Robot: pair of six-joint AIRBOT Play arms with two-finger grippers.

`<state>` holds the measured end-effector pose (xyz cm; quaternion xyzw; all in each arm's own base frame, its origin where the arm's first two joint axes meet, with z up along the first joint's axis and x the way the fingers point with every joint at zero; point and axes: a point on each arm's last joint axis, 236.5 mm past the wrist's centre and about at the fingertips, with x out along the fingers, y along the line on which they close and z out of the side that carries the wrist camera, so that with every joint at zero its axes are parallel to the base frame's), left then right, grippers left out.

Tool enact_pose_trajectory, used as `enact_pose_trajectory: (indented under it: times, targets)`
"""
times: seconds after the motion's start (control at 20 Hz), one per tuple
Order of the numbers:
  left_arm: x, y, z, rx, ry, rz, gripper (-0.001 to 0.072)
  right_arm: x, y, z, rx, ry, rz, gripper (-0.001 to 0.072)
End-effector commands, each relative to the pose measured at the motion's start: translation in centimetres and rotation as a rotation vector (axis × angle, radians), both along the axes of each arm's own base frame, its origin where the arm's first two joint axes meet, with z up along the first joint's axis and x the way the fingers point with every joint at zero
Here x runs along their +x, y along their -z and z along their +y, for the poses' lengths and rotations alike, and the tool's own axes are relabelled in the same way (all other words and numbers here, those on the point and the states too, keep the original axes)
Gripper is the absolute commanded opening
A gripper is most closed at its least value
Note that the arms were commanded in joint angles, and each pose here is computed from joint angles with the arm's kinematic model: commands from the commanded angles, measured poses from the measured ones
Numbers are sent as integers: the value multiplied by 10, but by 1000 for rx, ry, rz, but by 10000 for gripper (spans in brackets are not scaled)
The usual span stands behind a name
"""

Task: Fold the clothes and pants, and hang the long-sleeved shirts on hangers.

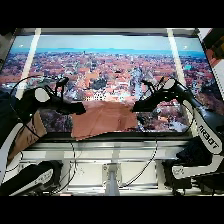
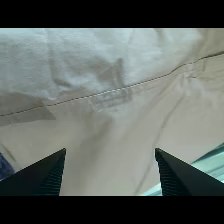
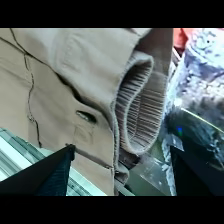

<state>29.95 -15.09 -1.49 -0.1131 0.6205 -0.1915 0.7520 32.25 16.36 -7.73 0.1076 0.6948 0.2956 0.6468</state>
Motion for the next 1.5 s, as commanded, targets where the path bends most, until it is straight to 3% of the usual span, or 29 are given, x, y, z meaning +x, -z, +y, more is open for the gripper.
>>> enact_pose_trajectory:
  times: [0.0, 0.3, 0.45, 0.95, 1.05, 1.2, 1.25, 1.35, 1.45]
  targets:
    - [-2, -5, -10, -50, -11, 14, 610, -1, 4, -6, -20, 1, 11, 690]
    - [-8, -4, -11, -50, 1, 37, 610, -19, 35, 3, 54, 0, 170, 690]
    - [-10, -4, -11, -49, 6, 47, 610, -10, 37, 30, 166, 56, 190, 690]
    - [-10, -4, -11, -49, 5, 47, 610, 2, 35, 54, 131, -12, 102, 681]
    - [-10, -4, -11, -49, 5, 47, 610, 6, 31, 70, 127, -47, 60, 513]
    - [-10, -4, -11, -50, 5, 47, 610, 3, 35, 93, 116, -84, 12, 453]
    - [-10, -4, -11, -49, 5, 47, 610, 0, 35, 100, 116, -101, 6, 390]
    - [-10, -4, -11, -49, 5, 47, 610, -8, 33, 112, 124, -162, -13, 65]
    - [-10, -4, -10, -49, 6, 46, 610, -10, 22, 122, 148, -233, -41, 30]
